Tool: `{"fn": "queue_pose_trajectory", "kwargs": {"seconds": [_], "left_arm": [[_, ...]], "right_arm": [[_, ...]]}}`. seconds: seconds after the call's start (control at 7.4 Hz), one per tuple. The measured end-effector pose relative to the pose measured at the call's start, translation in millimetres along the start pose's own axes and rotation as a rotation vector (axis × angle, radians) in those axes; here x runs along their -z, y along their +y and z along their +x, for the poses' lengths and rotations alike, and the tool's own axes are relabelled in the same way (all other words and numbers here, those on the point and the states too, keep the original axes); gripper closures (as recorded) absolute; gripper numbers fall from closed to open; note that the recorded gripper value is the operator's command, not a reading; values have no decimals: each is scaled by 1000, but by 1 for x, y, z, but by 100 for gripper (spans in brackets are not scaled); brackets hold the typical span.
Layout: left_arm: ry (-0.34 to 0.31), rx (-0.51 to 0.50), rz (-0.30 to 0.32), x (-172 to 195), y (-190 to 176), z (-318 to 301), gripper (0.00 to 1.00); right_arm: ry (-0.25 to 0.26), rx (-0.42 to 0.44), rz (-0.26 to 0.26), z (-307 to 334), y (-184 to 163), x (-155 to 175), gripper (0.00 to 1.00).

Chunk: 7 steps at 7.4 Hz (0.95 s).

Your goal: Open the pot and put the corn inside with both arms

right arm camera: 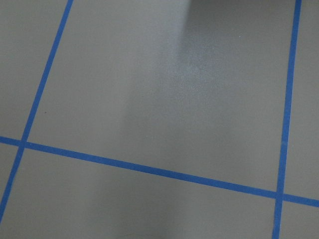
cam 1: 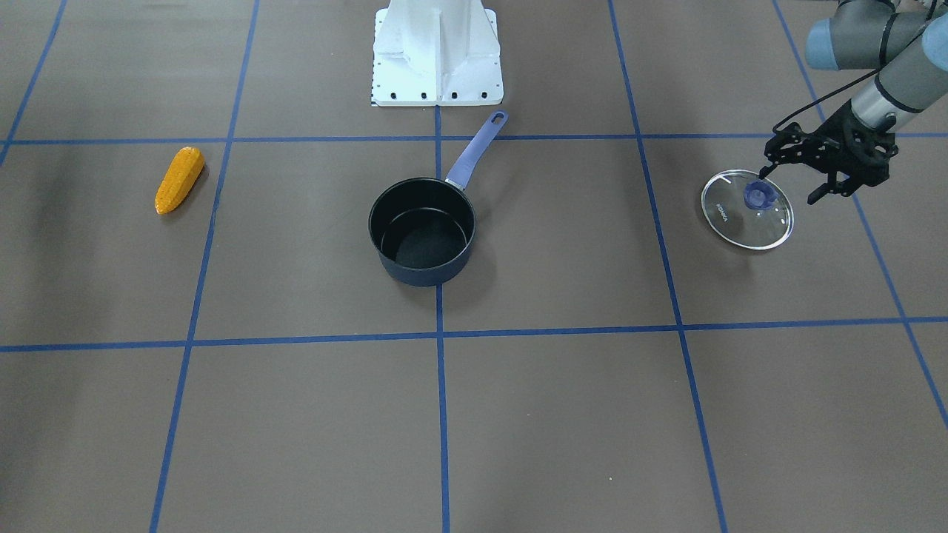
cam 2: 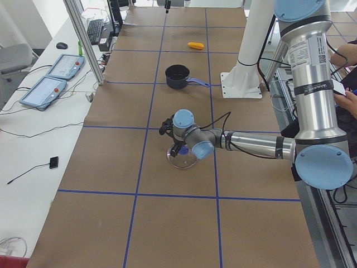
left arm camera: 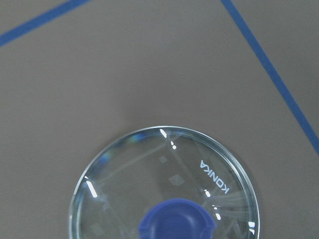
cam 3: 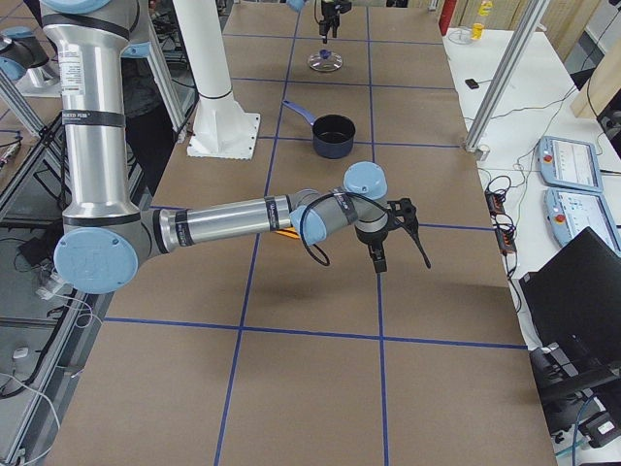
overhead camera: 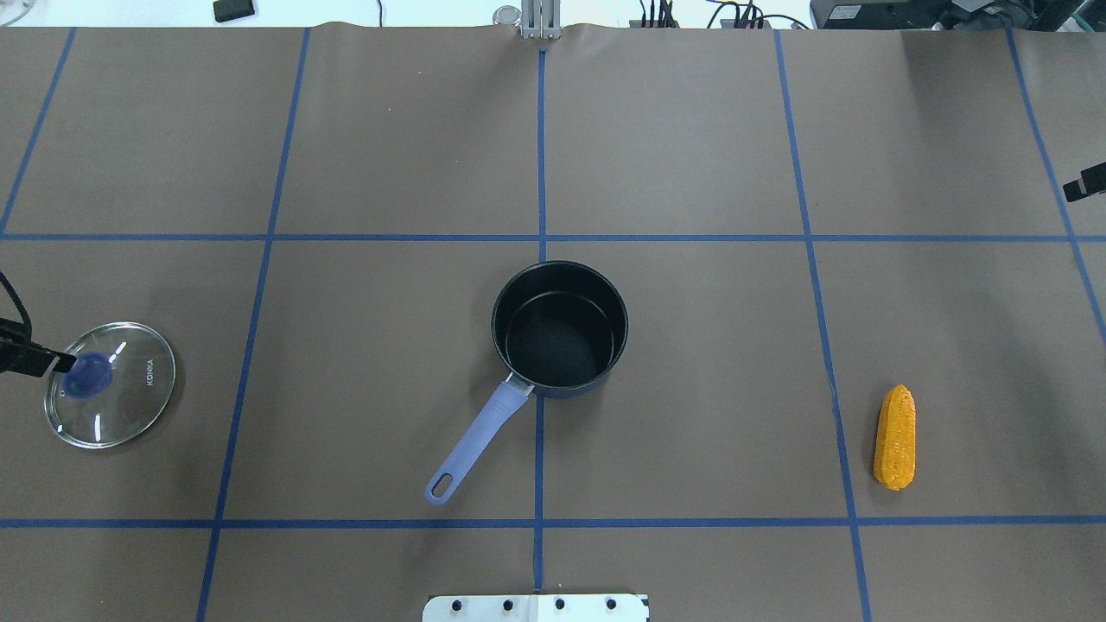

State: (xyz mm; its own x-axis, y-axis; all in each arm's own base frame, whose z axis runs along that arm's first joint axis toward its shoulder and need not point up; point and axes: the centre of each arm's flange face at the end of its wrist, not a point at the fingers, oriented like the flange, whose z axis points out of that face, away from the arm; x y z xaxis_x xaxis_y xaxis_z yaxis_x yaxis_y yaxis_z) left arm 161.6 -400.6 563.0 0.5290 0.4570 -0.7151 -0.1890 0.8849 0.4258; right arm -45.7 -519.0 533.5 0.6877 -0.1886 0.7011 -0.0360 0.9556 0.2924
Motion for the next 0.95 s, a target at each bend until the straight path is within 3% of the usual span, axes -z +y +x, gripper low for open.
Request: {"fn": "queue_pose_trajectory", "kwargs": {"seconds": [0.27, 0.54, 0.68, 0.95], "left_arm": [[-77, 51, 6, 40, -3, -40, 1], [-194, 28, -28, 118, 2, -117, 1], [-220, 14, -58, 150, 11, -145, 1], [-229, 2, -79, 172, 31, -167, 1]], "right_arm": [[-7, -9, 2, -6, 0, 1, 0], [-28, -47, 4, -31, 1, 0, 0], [-44, -67, 14, -47, 5, -3, 0], [-42, -121, 29, -91, 34, -24, 0]]}}
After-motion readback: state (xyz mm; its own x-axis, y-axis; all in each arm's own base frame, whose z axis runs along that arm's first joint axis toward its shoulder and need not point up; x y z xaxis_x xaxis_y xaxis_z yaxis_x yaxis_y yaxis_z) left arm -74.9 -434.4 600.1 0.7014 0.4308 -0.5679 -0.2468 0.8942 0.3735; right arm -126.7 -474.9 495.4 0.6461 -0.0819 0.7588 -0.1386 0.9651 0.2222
